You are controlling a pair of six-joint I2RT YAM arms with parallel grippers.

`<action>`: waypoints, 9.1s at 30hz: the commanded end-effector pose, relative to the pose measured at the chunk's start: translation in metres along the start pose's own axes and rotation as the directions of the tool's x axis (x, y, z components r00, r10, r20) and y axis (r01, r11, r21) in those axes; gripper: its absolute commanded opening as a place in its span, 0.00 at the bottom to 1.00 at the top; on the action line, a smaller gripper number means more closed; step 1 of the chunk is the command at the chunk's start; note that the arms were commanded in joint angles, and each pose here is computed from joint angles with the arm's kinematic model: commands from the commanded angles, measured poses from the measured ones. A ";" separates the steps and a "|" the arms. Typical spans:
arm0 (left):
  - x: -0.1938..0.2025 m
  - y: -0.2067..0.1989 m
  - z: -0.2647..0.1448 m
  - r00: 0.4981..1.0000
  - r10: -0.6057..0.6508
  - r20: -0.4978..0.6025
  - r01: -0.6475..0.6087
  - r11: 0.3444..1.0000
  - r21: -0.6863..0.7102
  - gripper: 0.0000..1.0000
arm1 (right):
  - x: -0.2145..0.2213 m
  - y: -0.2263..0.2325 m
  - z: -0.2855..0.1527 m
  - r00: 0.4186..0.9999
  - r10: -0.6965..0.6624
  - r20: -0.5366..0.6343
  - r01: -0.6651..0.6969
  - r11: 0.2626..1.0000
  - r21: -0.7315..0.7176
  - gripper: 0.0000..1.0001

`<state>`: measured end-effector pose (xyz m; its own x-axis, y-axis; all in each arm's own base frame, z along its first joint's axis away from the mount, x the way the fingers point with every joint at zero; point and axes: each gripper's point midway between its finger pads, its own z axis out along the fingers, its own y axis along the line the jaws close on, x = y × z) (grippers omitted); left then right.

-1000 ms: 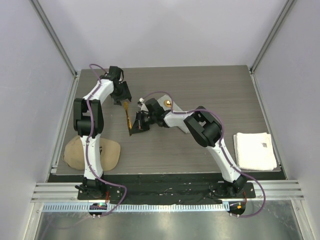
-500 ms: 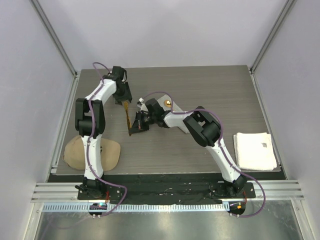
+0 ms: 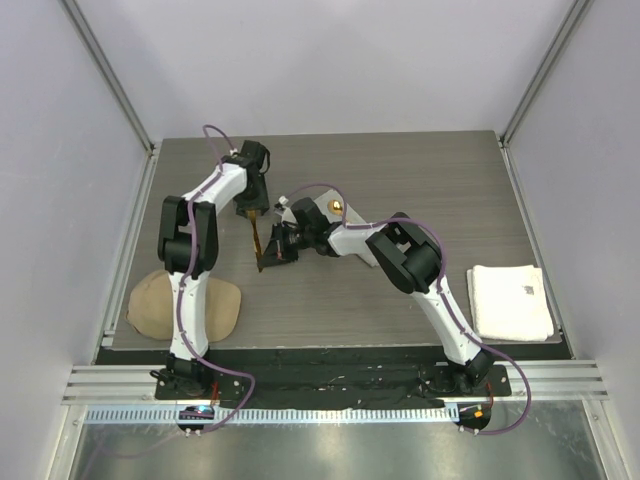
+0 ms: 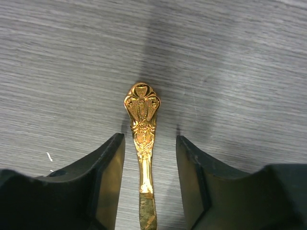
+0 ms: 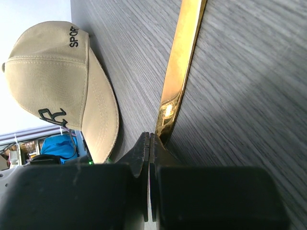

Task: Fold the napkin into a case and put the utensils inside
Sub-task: Pick up the knife from the center of the board.

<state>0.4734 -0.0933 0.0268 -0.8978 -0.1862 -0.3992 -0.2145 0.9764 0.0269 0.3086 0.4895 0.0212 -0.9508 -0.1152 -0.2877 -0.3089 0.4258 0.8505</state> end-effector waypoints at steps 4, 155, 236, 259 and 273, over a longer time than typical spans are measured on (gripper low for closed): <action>-0.012 0.004 -0.002 0.999 0.036 0.042 -0.034 0.999 -0.031 0.44 | 0.014 -0.037 0.001 0.999 0.032 -0.005 -0.031 0.994 0.101 0.01; 0.060 0.008 -0.025 0.851 -0.468 -0.239 0.525 0.765 0.372 0.45 | -0.023 -0.098 -0.023 0.975 -0.178 -0.132 0.206 0.501 0.841 0.01; 0.048 -0.005 -0.048 0.884 -0.398 -0.244 0.465 0.797 0.385 0.56 | 0.038 -0.094 -0.031 0.919 -0.267 -0.291 0.368 0.314 0.875 0.01; 0.064 -0.031 -0.068 0.916 -0.278 -0.289 0.399 0.688 0.606 0.54 | 0.055 -0.070 -0.036 0.877 -0.337 -0.344 0.430 0.229 0.873 0.01; 0.095 -0.041 -0.058 0.942 -0.177 -0.284 0.302 0.817 0.491 0.52 | 0.045 -0.069 -0.035 0.848 -0.374 -0.375 0.463 0.180 0.868 0.01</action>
<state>0.3781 -0.1460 0.0324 -0.8958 -0.4408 -0.0579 -0.3252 0.7386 -0.5906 0.3200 0.4624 0.0305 -0.6426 -0.4335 -0.6318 -0.3719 0.8974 -0.2375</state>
